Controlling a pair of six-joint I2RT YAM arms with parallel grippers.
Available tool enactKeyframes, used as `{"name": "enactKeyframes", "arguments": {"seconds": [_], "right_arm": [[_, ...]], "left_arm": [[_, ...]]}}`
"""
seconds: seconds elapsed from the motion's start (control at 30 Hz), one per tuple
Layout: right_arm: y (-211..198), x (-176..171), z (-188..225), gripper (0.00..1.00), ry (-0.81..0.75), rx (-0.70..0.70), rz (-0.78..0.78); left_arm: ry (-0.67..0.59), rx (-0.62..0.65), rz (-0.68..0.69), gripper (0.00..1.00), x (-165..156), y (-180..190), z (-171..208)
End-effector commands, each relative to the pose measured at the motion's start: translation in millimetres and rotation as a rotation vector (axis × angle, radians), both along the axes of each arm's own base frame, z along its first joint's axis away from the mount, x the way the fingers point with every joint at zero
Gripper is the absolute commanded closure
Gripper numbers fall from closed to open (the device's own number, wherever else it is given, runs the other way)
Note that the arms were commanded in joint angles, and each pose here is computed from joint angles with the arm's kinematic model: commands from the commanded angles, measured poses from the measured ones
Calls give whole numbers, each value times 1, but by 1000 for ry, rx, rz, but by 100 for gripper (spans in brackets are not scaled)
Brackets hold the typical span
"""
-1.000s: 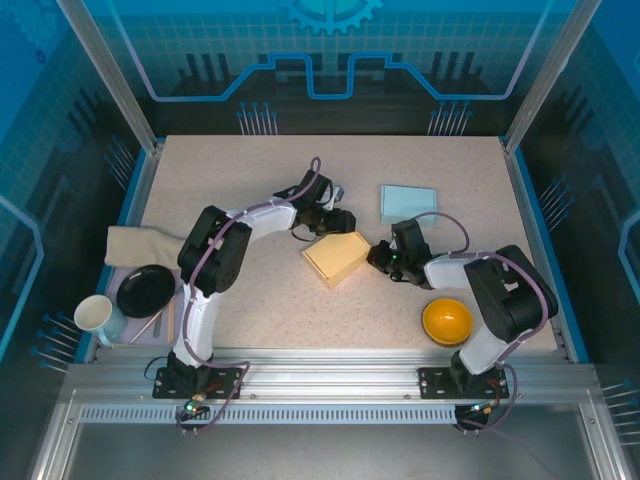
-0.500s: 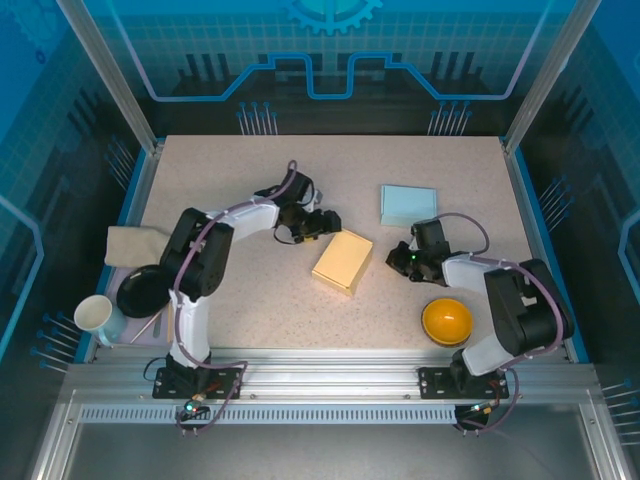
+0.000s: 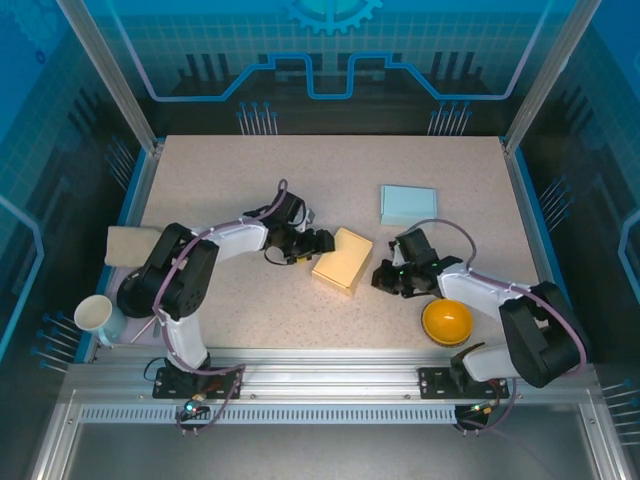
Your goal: Fold the paper box
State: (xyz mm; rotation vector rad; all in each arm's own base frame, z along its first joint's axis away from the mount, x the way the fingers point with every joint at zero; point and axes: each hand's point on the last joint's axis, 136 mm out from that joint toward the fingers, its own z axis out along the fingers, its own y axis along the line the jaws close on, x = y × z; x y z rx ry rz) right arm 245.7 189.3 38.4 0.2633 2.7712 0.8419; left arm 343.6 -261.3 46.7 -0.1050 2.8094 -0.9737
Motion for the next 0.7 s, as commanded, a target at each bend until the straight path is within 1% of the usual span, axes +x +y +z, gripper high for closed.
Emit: {"name": "enactKeyframes", "arguments": {"seconds": [0.0, 0.13, 0.33, 0.53, 0.67], "right_arm": [[18, -8, -7, 97, 49, 16, 5], [31, -14, -17, 97, 60, 45, -3], [41, -10, -21, 97, 48, 68, -4], [63, -10, -16, 97, 59, 152, -17], [74, -5, -8, 97, 58, 234, -65]], "left_arm": [[-13, -3, -13, 21, -7, -11, 1], [12, 27, -2, 21, -18, -10, -11], [49, 45, 13, 21, -30, -13, -24], [87, 62, 73, 21, -39, -16, -34], [135, 40, 124, 22, -47, -22, -45]]}}
